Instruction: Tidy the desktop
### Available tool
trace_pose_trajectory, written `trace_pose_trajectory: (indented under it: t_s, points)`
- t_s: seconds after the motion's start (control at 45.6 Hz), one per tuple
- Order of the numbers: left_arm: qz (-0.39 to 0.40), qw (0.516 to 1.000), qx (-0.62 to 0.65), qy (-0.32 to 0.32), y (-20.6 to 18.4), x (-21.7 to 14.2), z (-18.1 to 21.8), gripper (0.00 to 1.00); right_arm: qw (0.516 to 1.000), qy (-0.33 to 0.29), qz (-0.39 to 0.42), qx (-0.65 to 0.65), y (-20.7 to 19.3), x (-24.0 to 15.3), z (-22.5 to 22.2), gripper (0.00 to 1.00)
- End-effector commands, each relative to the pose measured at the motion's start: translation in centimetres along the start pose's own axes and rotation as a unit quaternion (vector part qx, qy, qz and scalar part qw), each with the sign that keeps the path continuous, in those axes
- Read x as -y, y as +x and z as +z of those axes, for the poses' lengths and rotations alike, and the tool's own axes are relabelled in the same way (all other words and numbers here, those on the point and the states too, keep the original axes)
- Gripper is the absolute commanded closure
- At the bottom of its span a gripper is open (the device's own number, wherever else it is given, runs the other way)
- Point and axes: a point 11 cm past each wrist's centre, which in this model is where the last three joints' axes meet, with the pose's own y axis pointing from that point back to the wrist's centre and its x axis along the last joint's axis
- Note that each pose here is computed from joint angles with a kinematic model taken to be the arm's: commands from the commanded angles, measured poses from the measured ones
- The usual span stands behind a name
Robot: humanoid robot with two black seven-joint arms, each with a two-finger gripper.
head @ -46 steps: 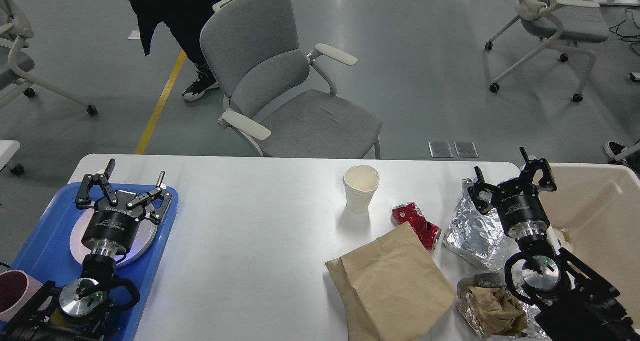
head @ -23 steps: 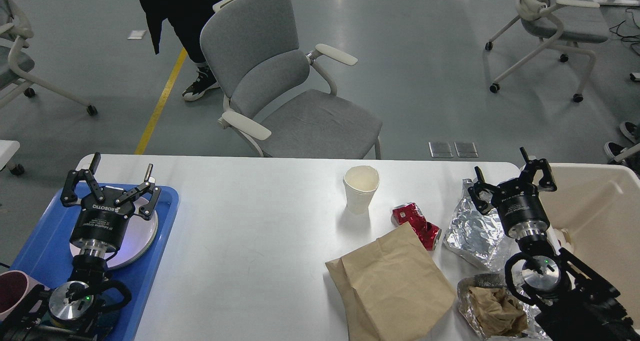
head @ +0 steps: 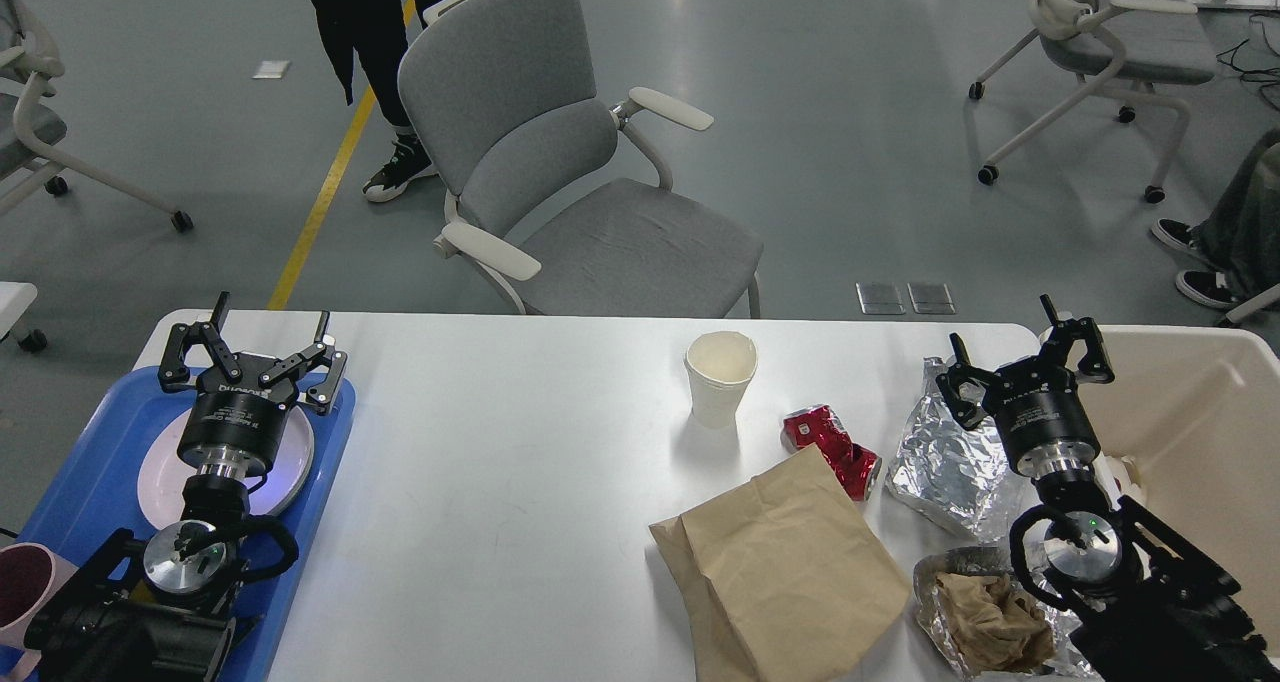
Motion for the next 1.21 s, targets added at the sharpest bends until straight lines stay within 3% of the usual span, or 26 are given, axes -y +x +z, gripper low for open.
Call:
trace_pose_trajectory:
  t_s: [0.0, 1.183]
  points:
    - [-0.002, 1.0, -0.009, -0.004, -0.01, -0.05, -0.46, 0.04, 1.0, 0.0, 0.0, 0.0, -0.01, 0.0, 0.0, 0.0]
    - [-0.006, 1.0, -0.011, 0.004, -0.06, -0.08, -1.18, 0.04, 1.0, -0.001, -0.001, 0.0, -0.03, 0.0, 0.02, 0.0]
